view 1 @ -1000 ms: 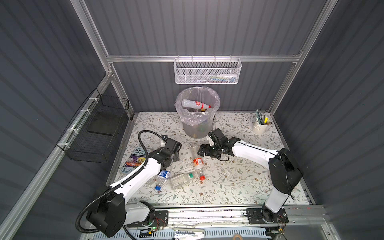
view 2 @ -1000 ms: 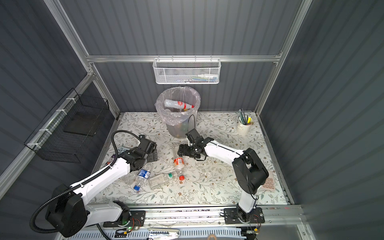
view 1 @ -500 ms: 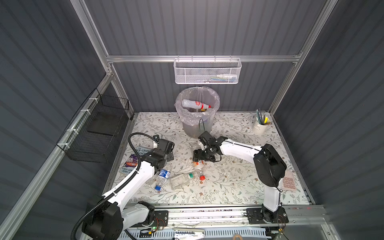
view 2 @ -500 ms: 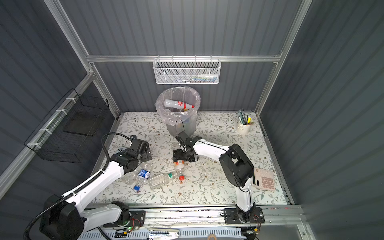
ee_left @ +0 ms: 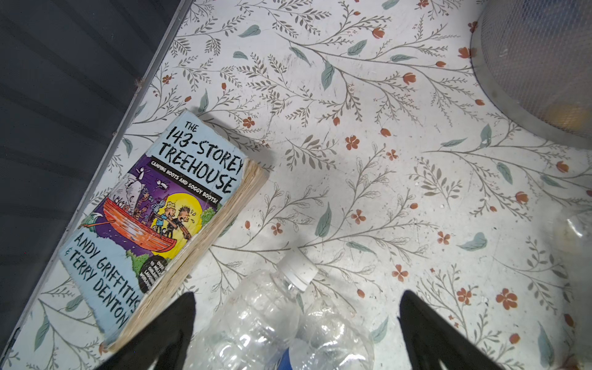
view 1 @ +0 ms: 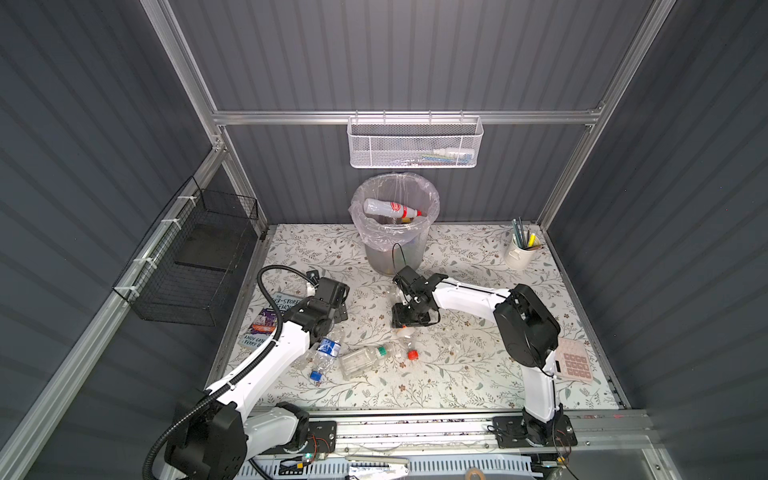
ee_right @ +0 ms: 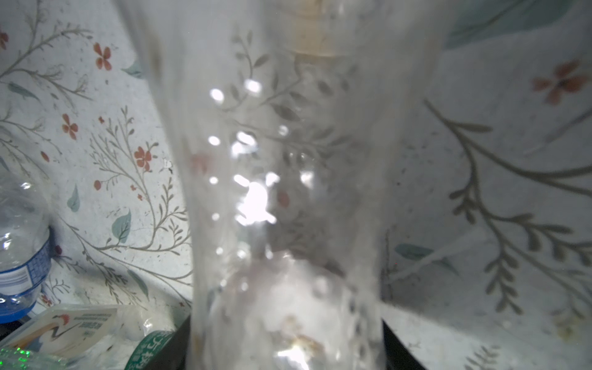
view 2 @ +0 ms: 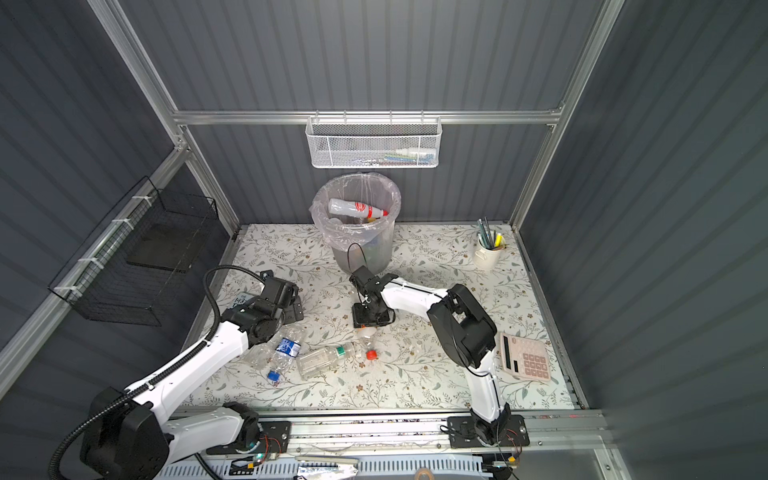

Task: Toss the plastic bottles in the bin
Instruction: 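Carry the clear red-labelled bottle over the bin and release it with the right gripper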

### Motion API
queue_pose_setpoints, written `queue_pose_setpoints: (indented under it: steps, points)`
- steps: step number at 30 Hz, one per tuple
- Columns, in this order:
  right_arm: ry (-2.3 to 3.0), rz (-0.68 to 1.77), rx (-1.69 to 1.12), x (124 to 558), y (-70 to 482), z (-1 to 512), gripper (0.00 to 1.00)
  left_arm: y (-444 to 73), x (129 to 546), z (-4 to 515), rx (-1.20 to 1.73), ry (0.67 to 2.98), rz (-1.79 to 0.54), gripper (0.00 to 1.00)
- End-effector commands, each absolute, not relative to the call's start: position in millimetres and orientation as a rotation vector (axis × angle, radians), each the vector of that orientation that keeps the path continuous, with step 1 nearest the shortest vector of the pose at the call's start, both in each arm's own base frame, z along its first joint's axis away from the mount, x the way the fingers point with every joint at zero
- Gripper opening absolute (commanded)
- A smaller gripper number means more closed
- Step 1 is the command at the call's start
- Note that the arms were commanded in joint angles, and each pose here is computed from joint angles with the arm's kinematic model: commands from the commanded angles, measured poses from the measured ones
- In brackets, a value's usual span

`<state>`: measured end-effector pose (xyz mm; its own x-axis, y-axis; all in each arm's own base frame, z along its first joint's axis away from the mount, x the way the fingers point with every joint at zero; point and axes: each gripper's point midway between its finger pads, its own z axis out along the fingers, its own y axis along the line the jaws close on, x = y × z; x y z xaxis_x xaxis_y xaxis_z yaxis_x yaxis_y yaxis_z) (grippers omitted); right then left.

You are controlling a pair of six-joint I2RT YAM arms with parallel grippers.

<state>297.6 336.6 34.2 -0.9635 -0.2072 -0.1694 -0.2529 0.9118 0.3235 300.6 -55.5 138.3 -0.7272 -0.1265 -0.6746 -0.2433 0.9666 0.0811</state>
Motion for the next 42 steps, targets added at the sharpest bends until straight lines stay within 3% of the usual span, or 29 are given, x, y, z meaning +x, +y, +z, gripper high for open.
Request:
queue_pose_setpoints:
  steps: [1,9,19,25,30,34,40,42]
  points:
    - [2.847,0.572,-0.351,305.6,334.3,62.7,0.56,-54.9,298.5,133.5,-0.245,2.411,0.221,0.99]
    - [2.461,0.823,-0.318,321.7,316.6,169.4,0.45,-60.5,300.4,131.6,-0.207,2.427,0.2,0.99]
    - [1.837,0.772,-0.012,358.4,204.0,365.7,0.47,-68.4,304.9,125.3,-0.196,2.437,0.158,0.99]
    - [1.588,0.732,0.05,392.1,185.1,455.0,0.5,-72.7,306.0,123.3,-0.196,2.443,0.13,0.99]
    - [1.625,0.859,0.023,451.7,229.7,463.4,0.53,-78.1,304.2,119.9,-0.185,2.453,0.087,0.99]
    - [1.847,0.984,-0.021,509.1,289.1,417.0,0.63,-85.6,305.0,118.7,-0.162,2.464,0.046,0.99]
    - [1.992,0.95,-0.057,530.6,312.7,396.8,0.97,-87.9,304.4,118.8,-0.139,2.475,0.045,0.99]
    - [2.005,0.872,-0.037,527.1,299.3,397.7,0.99,-87.4,304.4,118.7,-0.141,2.474,0.049,0.99]
